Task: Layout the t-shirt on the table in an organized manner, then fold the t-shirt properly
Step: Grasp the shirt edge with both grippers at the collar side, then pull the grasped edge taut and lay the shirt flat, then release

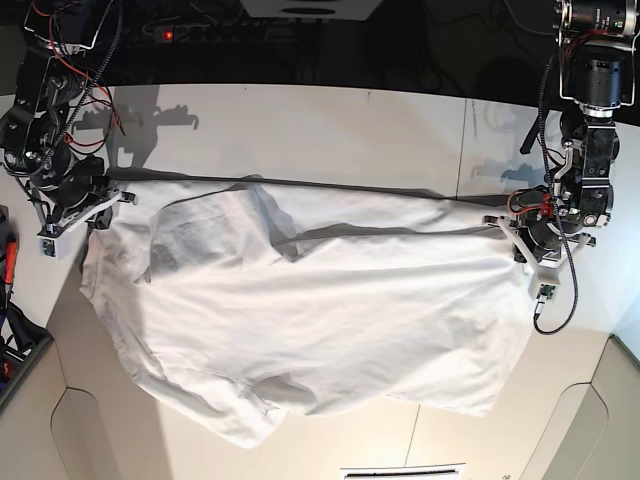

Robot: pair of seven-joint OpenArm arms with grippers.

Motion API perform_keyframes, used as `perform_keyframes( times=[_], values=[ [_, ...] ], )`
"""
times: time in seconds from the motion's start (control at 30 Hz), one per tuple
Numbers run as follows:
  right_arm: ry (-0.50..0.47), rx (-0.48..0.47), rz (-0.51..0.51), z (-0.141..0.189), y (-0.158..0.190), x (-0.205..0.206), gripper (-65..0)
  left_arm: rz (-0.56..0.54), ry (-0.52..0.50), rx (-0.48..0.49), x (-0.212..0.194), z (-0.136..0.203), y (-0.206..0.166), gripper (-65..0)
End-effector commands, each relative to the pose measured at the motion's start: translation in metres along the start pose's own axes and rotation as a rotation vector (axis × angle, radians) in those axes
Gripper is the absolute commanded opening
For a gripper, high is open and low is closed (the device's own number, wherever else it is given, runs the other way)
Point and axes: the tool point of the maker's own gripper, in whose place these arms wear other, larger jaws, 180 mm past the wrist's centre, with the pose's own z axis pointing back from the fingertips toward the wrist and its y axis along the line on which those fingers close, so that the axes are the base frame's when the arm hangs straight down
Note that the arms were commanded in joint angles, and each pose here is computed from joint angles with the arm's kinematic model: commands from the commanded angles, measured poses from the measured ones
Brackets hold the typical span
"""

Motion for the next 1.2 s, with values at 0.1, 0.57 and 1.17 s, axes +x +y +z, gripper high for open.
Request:
perform_keyframes(
  times=[0.1,0.57,1.17],
  values=[
    [0.000,-0.011,0.007,0.005,-0.005,-0.005,-65.0,-0.018,0.082,0.022,-0.026,0.004,0.007,-65.0],
    [0.226,-0.042,0.000,0.037,-0.036,-0.109,-65.0,-0.001,0.230,-0.015,-0.093,0.015,-0.007,-65.0],
    [0.369,0.039,-0.047,0.051,-0.023,-0.144,-65.0,0.057,0.313,-0.073,-0.156,0.069,-0.030,-65.0]
  ],
)
